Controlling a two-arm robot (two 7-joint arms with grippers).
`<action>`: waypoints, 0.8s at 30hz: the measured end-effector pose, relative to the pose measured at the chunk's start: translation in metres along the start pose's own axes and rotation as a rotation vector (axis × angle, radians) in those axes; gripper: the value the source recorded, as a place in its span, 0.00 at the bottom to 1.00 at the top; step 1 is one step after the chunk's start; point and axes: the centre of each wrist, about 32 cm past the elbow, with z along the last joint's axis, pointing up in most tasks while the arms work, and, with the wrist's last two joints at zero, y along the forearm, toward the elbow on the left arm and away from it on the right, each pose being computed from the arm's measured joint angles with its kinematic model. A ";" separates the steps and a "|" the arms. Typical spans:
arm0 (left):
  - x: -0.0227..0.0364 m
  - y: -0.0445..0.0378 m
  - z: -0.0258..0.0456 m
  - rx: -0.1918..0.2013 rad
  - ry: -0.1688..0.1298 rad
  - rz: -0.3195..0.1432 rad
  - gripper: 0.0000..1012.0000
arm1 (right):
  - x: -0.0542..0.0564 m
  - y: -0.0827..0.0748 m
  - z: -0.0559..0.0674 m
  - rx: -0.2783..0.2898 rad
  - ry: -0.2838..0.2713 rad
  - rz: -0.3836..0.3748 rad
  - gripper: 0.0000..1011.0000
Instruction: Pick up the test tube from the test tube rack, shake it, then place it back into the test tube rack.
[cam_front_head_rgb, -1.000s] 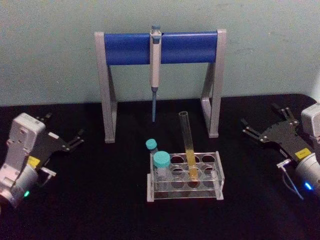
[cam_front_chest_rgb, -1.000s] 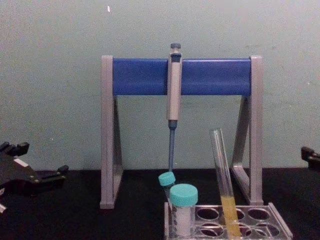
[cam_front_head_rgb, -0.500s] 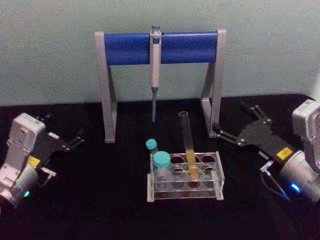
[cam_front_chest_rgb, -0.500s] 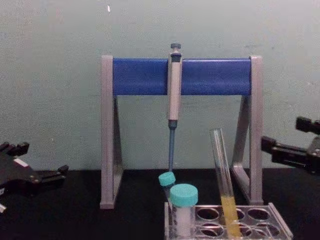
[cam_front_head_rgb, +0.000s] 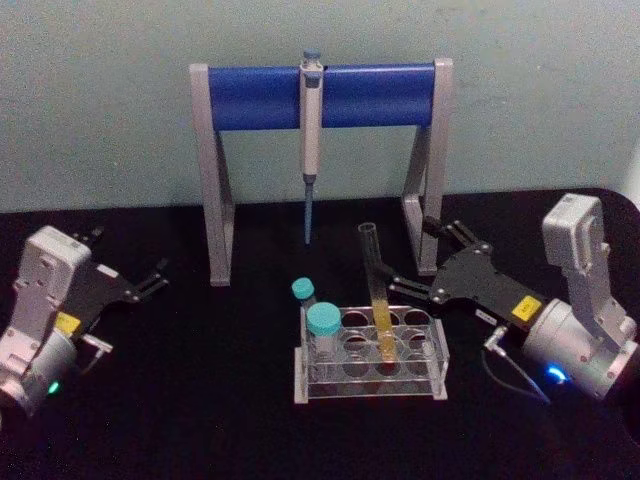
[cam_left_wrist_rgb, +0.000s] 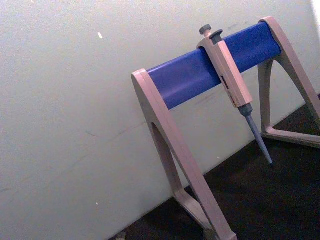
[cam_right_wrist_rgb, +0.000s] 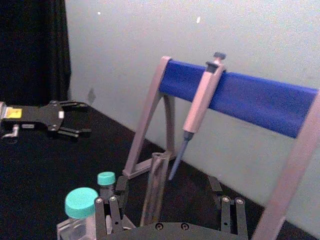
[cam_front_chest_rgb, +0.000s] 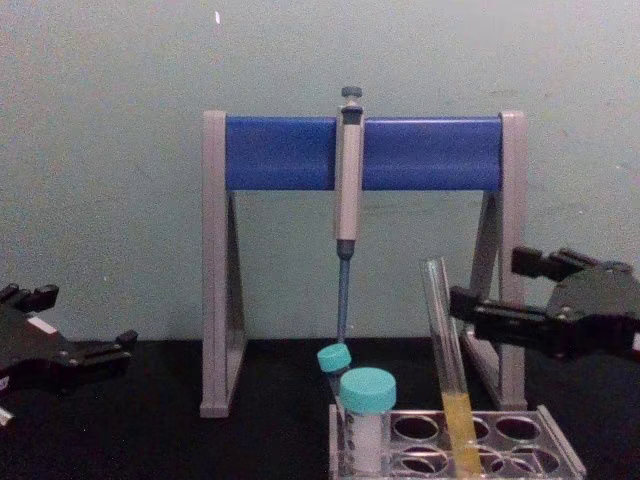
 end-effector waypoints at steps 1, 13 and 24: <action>0.0000 0.0000 0.0000 0.000 0.000 0.000 0.99 | 0.000 0.001 0.000 -0.004 0.004 0.006 0.99; 0.0000 0.0000 0.0000 0.000 0.000 0.000 0.99 | 0.002 0.016 -0.002 -0.076 0.061 0.036 0.99; 0.0000 0.0000 0.0000 0.000 0.000 0.000 0.99 | 0.002 0.026 0.000 -0.136 0.120 0.044 0.99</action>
